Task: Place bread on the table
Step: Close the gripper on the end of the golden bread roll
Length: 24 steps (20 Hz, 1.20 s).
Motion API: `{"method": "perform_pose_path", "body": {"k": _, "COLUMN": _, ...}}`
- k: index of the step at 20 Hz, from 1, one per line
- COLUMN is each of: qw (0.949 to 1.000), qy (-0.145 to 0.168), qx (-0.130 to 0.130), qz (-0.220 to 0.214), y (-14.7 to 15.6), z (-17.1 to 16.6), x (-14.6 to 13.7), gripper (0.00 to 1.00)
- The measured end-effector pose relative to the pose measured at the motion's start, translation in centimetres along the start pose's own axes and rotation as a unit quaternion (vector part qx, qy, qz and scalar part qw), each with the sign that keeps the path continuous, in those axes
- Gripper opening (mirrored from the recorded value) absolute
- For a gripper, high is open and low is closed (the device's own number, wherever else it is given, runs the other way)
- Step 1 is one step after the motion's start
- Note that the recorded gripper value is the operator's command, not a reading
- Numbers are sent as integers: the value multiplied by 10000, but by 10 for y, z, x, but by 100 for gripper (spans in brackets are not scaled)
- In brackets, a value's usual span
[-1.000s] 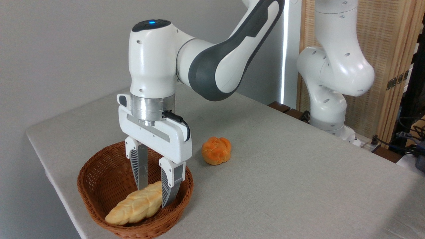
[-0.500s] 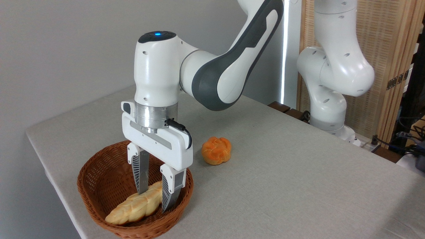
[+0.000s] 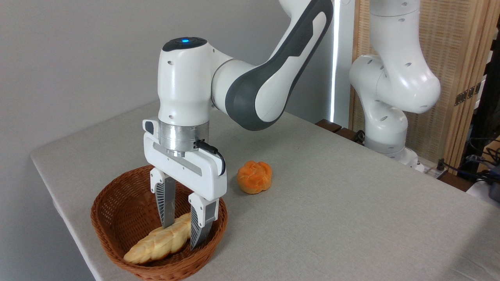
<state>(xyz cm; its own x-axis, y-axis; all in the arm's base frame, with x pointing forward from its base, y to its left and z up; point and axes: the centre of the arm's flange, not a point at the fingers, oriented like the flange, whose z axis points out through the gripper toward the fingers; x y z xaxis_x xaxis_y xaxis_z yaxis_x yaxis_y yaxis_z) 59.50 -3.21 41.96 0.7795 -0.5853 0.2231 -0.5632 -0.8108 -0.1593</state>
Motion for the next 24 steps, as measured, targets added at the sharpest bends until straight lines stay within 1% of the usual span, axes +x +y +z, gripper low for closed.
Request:
{"method": "perform_pose_path", "body": {"k": 3, "qw": 10000, "qy": 0, "qx": -2, "qz": 6, "y": 1, "z": 0, "x": 0, "gripper": 43}}
{"method": "perform_pose_path", "body": {"k": 4, "qw": 10000, "qy": 0, "qx": -3, "qz": 8, "y": 1, "z": 0, "x": 0, "gripper": 43}}
{"method": "perform_pose_path", "body": {"k": 5, "qw": 10000, "qy": 0, "qx": -4, "qz": 9, "y": 1, "z": 0, "x": 1, "gripper": 39}}
{"method": "perform_pose_path", "body": {"k": 9, "qw": 10000, "qy": 3, "qx": -8, "qz": 23, "y": 2, "z": 0, "x": 1, "gripper": 38}}
{"method": "perform_pose_path", "body": {"k": 11, "qw": 10000, "qy": 5, "qx": -10, "qz": 31, "y": 3, "z": 0, "x": 2, "gripper": 35}}
{"method": "perform_pose_path", "body": {"k": 16, "qw": 10000, "qy": 5, "qx": -10, "qz": 31, "y": 3, "z": 0, "x": 2, "gripper": 33}}
{"method": "perform_pose_path", "body": {"k": 18, "qw": 10000, "qy": 5, "qx": -10, "qz": 31, "y": 3, "z": 0, "x": 2, "gripper": 28}}
{"method": "perform_pose_path", "body": {"k": 24, "qw": 10000, "qy": 5, "qx": -10, "qz": 31, "y": 3, "z": 0, "x": 2, "gripper": 21}}
